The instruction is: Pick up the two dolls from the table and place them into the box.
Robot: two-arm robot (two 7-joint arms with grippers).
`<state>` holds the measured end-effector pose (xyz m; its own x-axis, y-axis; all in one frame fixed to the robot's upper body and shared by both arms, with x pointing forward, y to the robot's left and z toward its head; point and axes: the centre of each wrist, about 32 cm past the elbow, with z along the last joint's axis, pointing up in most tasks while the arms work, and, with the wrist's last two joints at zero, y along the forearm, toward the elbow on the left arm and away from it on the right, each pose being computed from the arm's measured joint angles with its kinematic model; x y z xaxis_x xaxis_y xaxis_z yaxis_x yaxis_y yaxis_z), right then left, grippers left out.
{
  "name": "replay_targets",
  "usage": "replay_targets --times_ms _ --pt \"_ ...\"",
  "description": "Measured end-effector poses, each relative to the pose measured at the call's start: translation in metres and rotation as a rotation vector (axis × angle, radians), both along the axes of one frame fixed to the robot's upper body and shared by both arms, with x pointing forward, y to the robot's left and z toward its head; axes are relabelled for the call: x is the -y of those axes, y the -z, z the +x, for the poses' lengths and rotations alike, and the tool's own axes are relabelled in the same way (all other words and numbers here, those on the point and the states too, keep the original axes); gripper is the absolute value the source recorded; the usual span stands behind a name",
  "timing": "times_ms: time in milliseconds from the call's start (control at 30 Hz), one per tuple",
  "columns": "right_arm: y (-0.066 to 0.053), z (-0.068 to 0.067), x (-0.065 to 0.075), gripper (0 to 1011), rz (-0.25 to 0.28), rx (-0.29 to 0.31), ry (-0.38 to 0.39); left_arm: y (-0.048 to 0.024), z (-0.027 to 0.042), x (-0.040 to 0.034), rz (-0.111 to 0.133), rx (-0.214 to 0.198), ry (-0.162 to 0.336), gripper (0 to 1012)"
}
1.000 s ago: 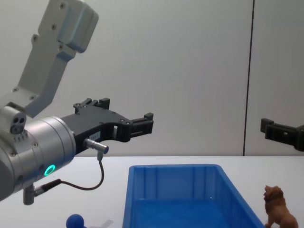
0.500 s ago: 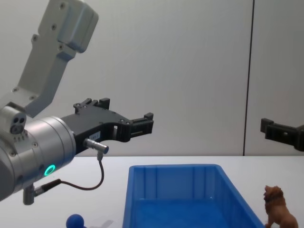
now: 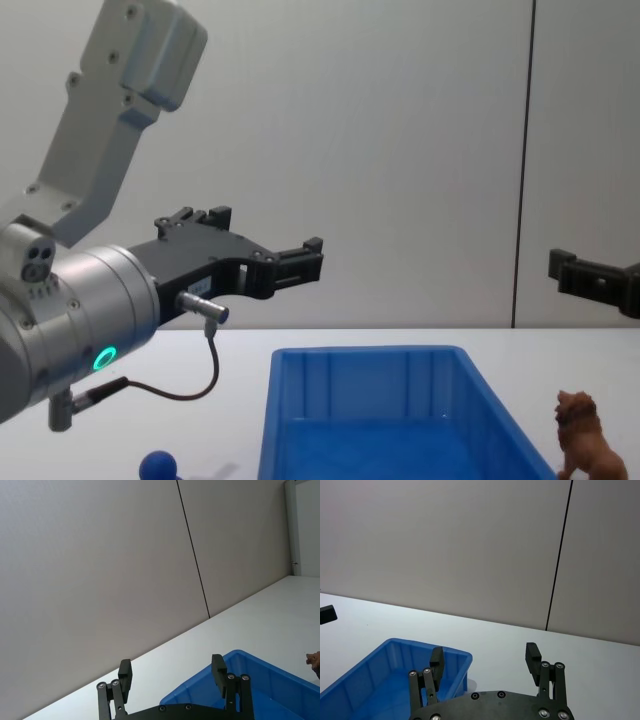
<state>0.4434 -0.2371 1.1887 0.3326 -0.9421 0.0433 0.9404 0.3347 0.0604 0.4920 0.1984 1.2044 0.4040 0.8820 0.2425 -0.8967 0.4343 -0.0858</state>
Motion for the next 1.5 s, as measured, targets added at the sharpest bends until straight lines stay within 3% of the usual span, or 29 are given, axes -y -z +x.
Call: replay_targets --times_ms 367,733,1500 --pt "0.000 0.001 0.004 1001 -0.006 -0.011 0.022 0.0000 0.0000 0.0000 0.000 0.000 0.000 1001" --pt "0.004 0.003 0.013 1001 -0.019 -0.066 0.073 0.0000 0.0000 0.0000 0.000 0.000 0.000 1001" --pt "0.026 -0.003 0.034 1001 -0.046 -0.212 0.202 0.0000 0.0000 0.0000 0.000 0.000 0.000 1001"
